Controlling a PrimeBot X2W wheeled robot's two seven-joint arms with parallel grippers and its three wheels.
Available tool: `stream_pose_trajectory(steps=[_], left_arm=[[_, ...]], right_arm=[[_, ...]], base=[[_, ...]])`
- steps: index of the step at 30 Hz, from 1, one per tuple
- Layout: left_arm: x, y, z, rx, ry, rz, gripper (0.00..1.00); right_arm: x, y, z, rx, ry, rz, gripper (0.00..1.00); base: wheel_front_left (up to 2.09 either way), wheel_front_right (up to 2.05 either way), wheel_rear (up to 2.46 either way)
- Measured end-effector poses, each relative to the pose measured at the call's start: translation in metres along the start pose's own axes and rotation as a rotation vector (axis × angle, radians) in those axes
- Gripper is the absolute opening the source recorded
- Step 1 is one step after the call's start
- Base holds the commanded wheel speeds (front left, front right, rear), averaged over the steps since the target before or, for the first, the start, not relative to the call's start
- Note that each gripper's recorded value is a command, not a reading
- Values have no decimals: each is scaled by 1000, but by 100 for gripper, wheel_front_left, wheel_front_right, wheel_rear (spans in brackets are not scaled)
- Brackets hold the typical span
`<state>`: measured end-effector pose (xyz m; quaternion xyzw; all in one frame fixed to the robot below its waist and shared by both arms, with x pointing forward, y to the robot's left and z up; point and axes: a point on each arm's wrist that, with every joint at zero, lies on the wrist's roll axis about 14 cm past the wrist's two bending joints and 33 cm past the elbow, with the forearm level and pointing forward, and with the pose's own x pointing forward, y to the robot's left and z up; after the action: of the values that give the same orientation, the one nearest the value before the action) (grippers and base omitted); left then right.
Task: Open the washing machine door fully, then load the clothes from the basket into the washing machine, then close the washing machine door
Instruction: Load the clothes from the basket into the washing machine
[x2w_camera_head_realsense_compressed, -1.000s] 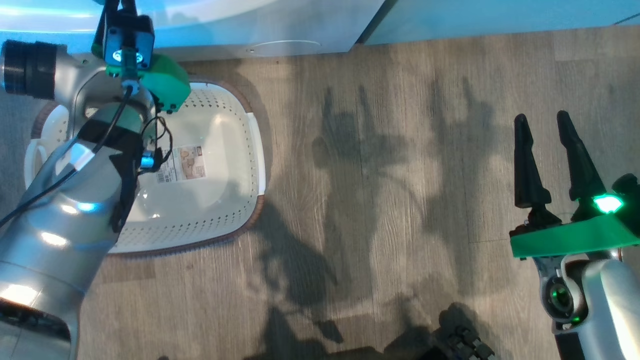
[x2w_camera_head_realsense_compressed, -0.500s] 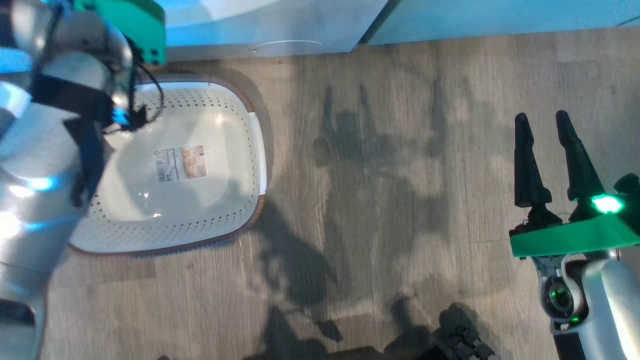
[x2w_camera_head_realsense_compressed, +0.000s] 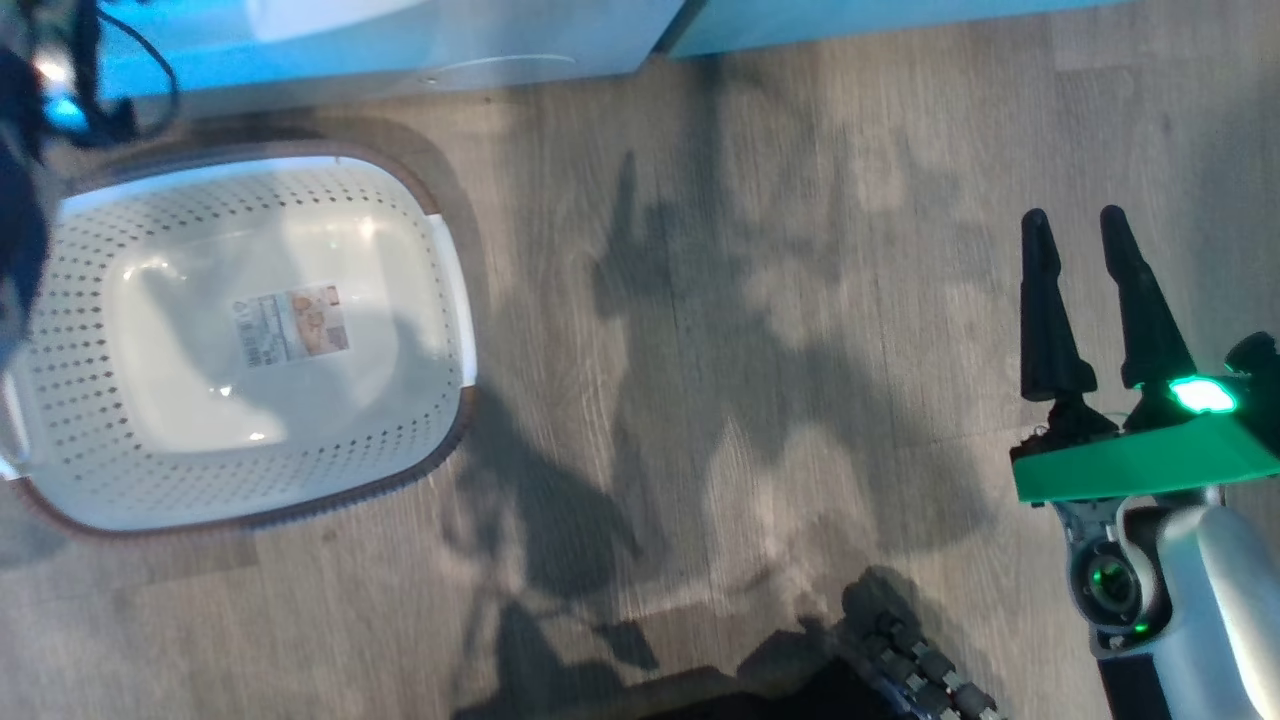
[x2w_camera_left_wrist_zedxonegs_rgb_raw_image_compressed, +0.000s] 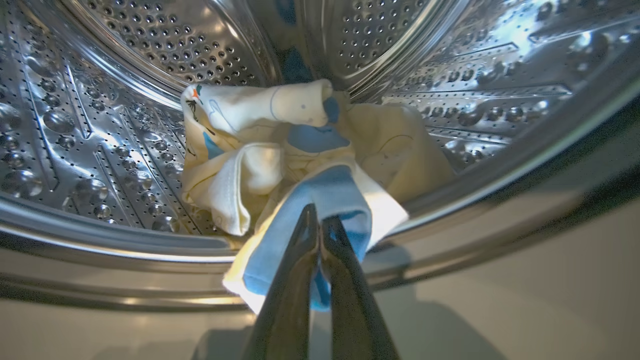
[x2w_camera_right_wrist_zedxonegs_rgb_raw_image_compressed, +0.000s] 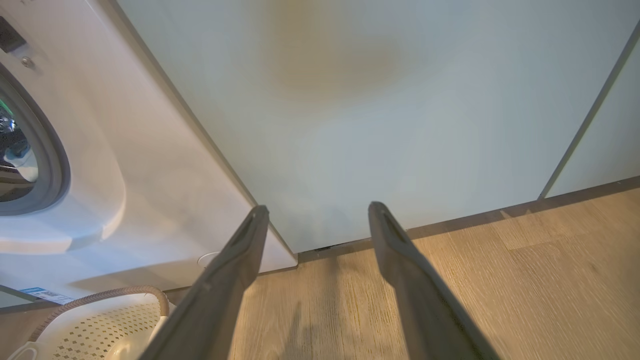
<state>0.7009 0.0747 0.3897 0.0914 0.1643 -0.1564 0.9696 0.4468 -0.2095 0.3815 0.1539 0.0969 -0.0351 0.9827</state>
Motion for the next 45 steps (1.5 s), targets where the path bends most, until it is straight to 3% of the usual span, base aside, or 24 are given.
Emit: stream_pose_trajectory(steps=[12, 24, 32, 38, 39, 40, 41, 42, 45], left_arm=[[40, 25, 5, -28, 35, 33, 0], [72, 61, 44, 24, -188, 153, 0], [83, 69, 58, 28, -342, 212, 0], [92, 72, 42, -12, -287, 211, 0], [93, 72, 37, -24, -269, 208, 15], [94, 70, 35, -32, -260, 198, 47], [95, 69, 33, -37, -251, 193, 89], [95, 68, 32, -45, -243, 189, 100], [96, 66, 28, -55, -229, 181, 100]], right_arm=[[-3, -13, -17, 11, 50, -39, 100], [1, -20, -28, 18, 78, -59, 100], [8, -24, -31, 9, 85, -59, 100], [11, -22, -32, 14, 83, -53, 100], [11, -22, -32, 14, 84, -52, 100], [11, -22, -33, 15, 84, -51, 100], [12, -21, -33, 16, 85, -50, 100], [12, -21, -33, 17, 85, -49, 100], [12, -20, -34, 19, 86, -46, 100]], base=[[0, 0, 0], [0, 0, 0], [0, 0, 0], [0, 0, 0], [0, 0, 0], [0, 0, 0], [0, 0, 0], [0, 0, 0], [0, 0, 0]])
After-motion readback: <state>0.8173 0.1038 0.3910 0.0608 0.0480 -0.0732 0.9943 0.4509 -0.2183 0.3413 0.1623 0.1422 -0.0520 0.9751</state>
